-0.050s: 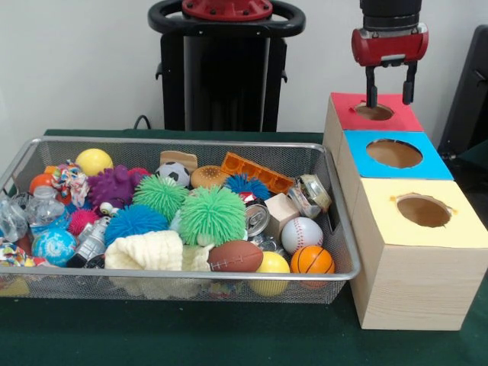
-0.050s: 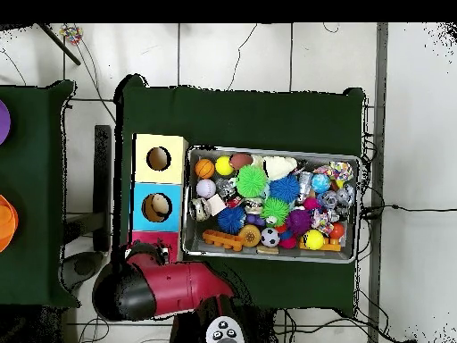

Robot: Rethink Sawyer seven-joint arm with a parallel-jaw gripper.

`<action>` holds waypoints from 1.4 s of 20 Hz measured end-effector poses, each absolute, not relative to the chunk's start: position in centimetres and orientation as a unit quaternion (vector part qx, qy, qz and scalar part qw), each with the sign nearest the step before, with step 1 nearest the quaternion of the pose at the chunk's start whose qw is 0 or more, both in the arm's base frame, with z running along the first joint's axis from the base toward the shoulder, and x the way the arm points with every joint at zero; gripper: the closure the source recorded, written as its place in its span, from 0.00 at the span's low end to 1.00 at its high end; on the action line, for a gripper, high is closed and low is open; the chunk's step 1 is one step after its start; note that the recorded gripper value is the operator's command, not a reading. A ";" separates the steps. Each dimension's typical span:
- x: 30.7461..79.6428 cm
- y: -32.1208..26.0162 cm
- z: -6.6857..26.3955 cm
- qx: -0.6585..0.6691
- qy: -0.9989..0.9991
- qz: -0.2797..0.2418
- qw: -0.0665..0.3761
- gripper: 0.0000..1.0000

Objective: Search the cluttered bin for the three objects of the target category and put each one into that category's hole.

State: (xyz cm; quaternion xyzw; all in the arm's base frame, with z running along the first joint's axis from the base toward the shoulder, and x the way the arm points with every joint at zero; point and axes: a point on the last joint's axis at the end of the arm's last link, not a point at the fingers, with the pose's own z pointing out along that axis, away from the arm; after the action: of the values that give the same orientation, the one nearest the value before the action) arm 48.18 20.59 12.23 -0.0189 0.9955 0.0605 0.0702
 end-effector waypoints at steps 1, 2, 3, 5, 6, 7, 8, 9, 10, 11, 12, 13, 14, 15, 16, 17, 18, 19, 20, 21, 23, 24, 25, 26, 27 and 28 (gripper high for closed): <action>48.1 20.6 12.3 -0.020 0.996 0.060 0.070 0.00; 48.0 20.7 12.3 -0.020 0.996 0.060 0.070 0.00; 47.8 20.8 12.4 -0.022 0.996 0.060 0.070 0.00; 47.7 21.1 12.3 -0.025 0.995 0.060 0.069 0.00; 47.6 21.2 12.3 -0.026 0.995 0.060 0.069 0.00; 47.5 21.3 12.3 -0.027 0.995 0.060 0.069 0.00; 47.5 21.4 12.3 -0.028 0.995 0.060 0.068 0.00; 47.4 21.5 12.3 -0.029 0.995 0.060 0.068 0.00; 47.4 21.5 12.3 -0.029 0.995 0.060 0.068 0.00; 47.4 21.4 12.4 -0.029 0.995 0.060 0.068 0.00; 47.3 21.4 12.4 -0.029 0.995 0.060 0.068 0.00; 47.3 21.4 12.4 -0.029 0.995 0.060 0.067 0.00; 47.2 21.4 12.4 -0.029 0.996 0.060 0.067 0.00; 47.1 21.4 12.5 -0.029 0.996 0.060 0.067 0.00; 47.0 21.4 12.5 -0.030 0.996 0.060 0.067 0.00; 46.9 21.4 12.5 -0.030 0.996 0.059 0.067 0.00; 46.8 21.4 12.5 -0.030 0.996 0.059 0.066 0.00; 46.7 21.3 12.5 -0.030 0.996 0.059 0.065 0.00; 46.6 21.3 12.5 -0.030 0.996 0.059 0.064 0.00; 46.6 21.3 12.5 -0.030 0.996 0.058 0.064 0.00; 46.5 21.2 12.5 -0.031 0.996 0.057 0.064 0.00; 46.5 21.1 12.4 -0.031 0.996 0.055 0.064 0.00; 46.5 21.0 12.4 -0.031 0.996 0.054 0.064 0.00; 46.4 20.8 12.4 -0.030 0.996 0.053 0.064 0.00; 46.4 20.7 12.4 -0.029 0.996 0.052 0.064 0.00; 46.4 20.5 12.4 -0.027 0.996 0.050 0.063 0.00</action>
State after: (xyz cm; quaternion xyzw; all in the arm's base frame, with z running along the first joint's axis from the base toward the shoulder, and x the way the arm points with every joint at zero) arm 46.40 20.48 12.38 -0.0270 0.9964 0.0499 0.0629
